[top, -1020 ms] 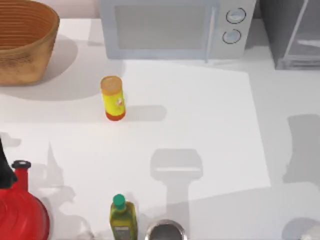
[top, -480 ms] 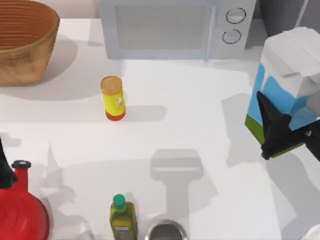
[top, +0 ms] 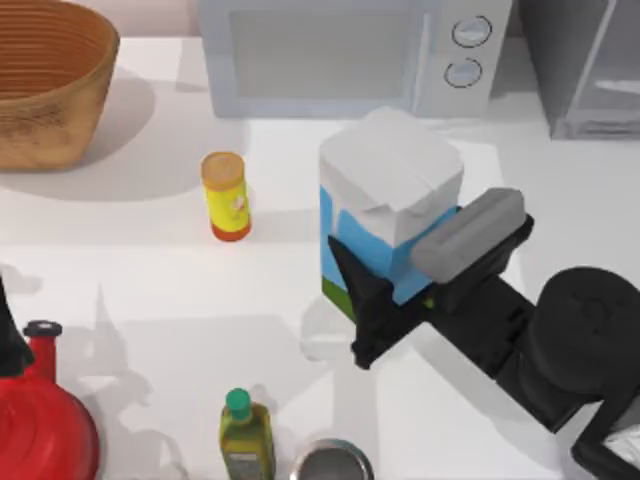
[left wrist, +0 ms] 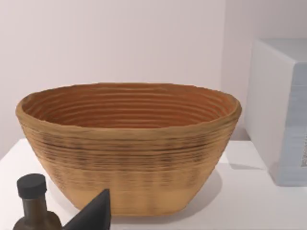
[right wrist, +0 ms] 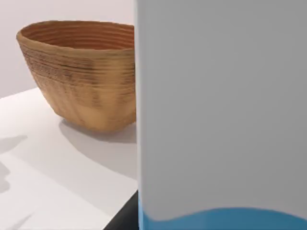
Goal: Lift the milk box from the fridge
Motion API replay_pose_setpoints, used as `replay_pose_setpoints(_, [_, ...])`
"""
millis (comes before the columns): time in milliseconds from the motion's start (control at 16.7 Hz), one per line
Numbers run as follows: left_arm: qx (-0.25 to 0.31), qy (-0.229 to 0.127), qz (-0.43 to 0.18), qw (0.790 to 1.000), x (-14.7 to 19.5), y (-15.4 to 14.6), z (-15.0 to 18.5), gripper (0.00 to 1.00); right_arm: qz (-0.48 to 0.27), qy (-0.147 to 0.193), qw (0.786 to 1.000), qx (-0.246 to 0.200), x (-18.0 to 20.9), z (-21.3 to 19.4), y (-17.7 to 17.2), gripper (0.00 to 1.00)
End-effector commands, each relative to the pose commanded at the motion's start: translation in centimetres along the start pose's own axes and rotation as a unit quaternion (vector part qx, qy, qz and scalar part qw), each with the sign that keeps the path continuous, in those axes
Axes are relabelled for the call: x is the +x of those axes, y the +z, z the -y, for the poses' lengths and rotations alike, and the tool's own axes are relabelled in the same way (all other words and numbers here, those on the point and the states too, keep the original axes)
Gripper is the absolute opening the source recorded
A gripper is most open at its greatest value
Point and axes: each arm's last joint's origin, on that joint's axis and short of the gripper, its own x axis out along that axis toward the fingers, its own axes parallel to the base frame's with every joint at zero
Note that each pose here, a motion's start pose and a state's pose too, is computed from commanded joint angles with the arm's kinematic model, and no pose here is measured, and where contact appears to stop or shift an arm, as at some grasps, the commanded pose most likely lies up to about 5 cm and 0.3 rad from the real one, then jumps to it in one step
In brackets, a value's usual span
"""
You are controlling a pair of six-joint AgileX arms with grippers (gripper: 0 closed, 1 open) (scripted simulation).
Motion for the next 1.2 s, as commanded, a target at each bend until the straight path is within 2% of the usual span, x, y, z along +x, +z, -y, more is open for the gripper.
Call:
replay_pose_setpoints(300, [0.0,0.0,0.0,1.0,0.0,0.0,0.0,1.0,0.01,0.033,0.999,-0.002,1.3,-2.4,-1.7,0.0])
replay_pose_setpoints(720, [0.0,0.0,0.0,1.0,0.0,0.0,0.0,1.0,0.005,0.032,0.999,-0.002,1.5,-2.3,-2.0,0.0])
replay_pose_setpoints(1200, [0.0,0.0,0.0,1.0,0.0,0.0,0.0,1.0,0.006,0.034,0.999,-0.001,6.1,-2.8,-5.0,0.0])
